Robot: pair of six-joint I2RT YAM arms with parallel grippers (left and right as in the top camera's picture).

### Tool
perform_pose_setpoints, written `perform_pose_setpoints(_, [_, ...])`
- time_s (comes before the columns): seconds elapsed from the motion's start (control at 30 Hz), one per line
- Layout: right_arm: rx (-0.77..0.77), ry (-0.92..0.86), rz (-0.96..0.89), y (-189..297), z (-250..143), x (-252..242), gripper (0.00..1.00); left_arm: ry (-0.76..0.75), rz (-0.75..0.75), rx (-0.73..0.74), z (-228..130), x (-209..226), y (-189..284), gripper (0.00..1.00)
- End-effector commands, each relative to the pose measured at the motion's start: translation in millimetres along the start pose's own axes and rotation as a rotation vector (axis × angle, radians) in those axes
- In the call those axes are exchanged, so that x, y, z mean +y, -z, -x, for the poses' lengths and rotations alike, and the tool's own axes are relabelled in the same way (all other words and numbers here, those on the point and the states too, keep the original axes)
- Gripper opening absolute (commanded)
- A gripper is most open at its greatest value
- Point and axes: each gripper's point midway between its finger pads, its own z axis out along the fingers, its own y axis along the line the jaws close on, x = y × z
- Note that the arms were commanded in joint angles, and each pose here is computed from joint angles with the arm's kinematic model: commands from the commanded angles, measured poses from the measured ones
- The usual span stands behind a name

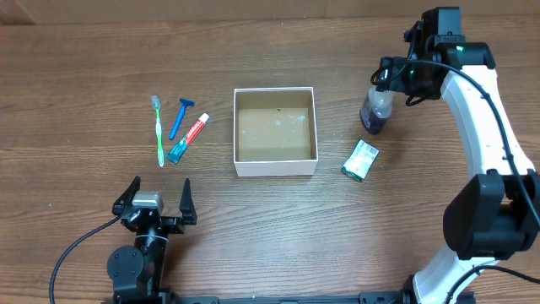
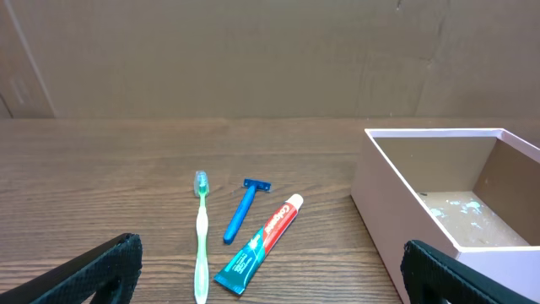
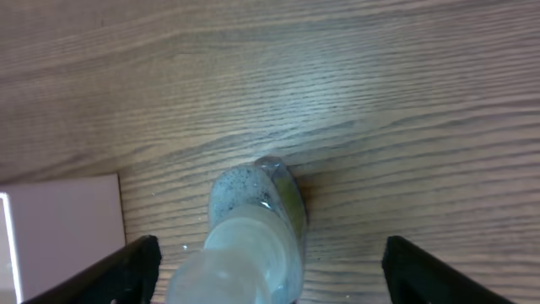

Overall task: Pack container
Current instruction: 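Reach right gripper to the blue soap pump bottle and grasp it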

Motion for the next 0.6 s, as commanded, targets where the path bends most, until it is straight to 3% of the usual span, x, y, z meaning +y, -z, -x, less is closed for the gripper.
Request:
perform_pose_setpoints(0.0, [0.049, 0.032, 0.038, -18.0, -10.7, 13.6, 0.79, -0.018, 0.018, -0.005, -0.1, 3.6, 0.3, 1.00])
perform_pose_setpoints(0.13, [0.060, 0.092, 0.039, -26.1, -15.2, 27.2, 0.74, -0.018, 0.018, -0.005, -0.1, 3.6, 0.3, 1.00])
perform_pose_setpoints(0.3, [0.051, 0.104, -0.009, -29.0, -13.8, 23.5, 0.57, -0.018, 0.018, -0.005, -0.1, 3.6, 0.3, 1.00])
perform_pose_setpoints(0.4, [0.051, 0.104, -0.019, -29.0, -13.6, 21.8, 0.53, -0.018, 0.018, -0.005, -0.1, 3.6, 0.3, 1.00])
perform_pose_setpoints(0.57, [0.042, 0.104, -0.048, -28.9, -11.6, 17.0, 0.31, -0.018, 0.018, -0.005, -0.1, 3.7, 0.3, 1.00])
